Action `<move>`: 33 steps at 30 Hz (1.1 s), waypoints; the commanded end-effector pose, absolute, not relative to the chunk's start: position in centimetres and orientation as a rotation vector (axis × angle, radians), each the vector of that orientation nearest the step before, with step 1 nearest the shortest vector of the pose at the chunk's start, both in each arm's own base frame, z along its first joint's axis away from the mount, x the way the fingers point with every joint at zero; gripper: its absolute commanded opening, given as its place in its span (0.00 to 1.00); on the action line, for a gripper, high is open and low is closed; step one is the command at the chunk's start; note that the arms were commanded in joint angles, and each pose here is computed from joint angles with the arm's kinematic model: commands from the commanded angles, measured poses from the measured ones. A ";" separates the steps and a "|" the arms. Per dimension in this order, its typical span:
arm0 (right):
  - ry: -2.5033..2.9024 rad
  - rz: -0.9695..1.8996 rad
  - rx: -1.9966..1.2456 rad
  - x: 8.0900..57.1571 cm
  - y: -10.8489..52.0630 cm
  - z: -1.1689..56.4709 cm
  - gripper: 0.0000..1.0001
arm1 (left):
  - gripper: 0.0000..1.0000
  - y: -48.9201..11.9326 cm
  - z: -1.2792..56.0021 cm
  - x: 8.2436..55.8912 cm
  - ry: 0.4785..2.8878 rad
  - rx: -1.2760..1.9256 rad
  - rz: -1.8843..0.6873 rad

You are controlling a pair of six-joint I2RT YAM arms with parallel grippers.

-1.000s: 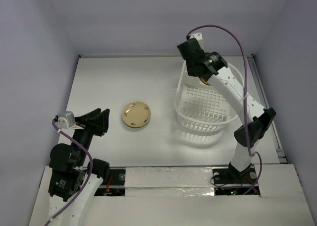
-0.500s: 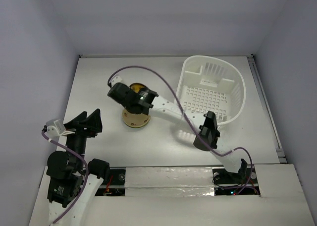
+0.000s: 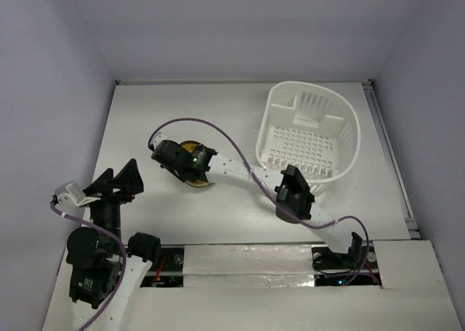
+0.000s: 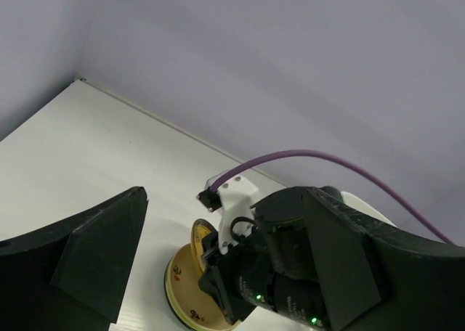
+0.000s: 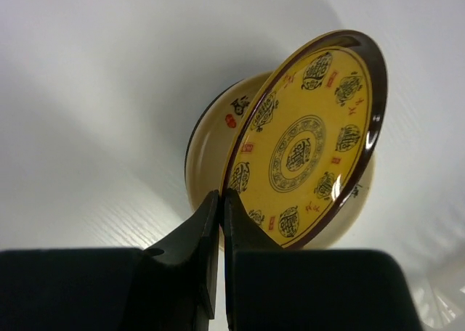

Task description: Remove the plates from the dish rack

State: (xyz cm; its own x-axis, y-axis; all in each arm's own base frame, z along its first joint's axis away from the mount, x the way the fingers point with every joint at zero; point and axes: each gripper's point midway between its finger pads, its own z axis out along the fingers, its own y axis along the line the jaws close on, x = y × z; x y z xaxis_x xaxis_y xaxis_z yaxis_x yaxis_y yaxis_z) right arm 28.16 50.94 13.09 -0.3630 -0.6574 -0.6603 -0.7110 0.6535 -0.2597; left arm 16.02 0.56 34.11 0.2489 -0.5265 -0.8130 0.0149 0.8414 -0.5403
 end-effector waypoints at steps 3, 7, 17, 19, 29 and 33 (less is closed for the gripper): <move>2.074 0.099 -1.077 27.3 52.2 11.0 0.06 | 0.93 1.3 35.8 15.1 1.216 -0.504 -0.393; 2.072 0.115 -1.024 27.3 51.6 11.9 0.38 | 0.99 2.2 35.9 14.9 1.203 -0.540 -0.361; 2.006 0.257 -0.764 26.4 47.8 20.8 0.78 | 0.99 2.0 36.4 15.2 1.202 -0.532 -0.362; 1.960 0.296 -0.676 26.1 45.6 23.5 0.79 | 0.99 1.3 36.6 15.4 1.209 -0.496 -0.383; 1.634 0.424 0.059 23.9 24.8 37.9 0.00 | 0.99 -2.7 36.5 17.9 1.336 -0.329 -0.466; 1.514 0.447 0.311 21.7 14.5 38.9 0.13 | 0.99 -3.5 37.5 18.3 1.331 -0.294 -0.491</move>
State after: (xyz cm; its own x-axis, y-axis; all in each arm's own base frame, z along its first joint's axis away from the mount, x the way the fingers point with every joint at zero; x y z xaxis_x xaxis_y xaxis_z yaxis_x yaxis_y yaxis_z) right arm 22.18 21.58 36.20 -0.1350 0.2296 -0.9639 -0.2577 0.9312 0.2579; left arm 18.79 -2.66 33.85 0.0975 -0.4927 -0.8647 0.0758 0.8700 -0.4871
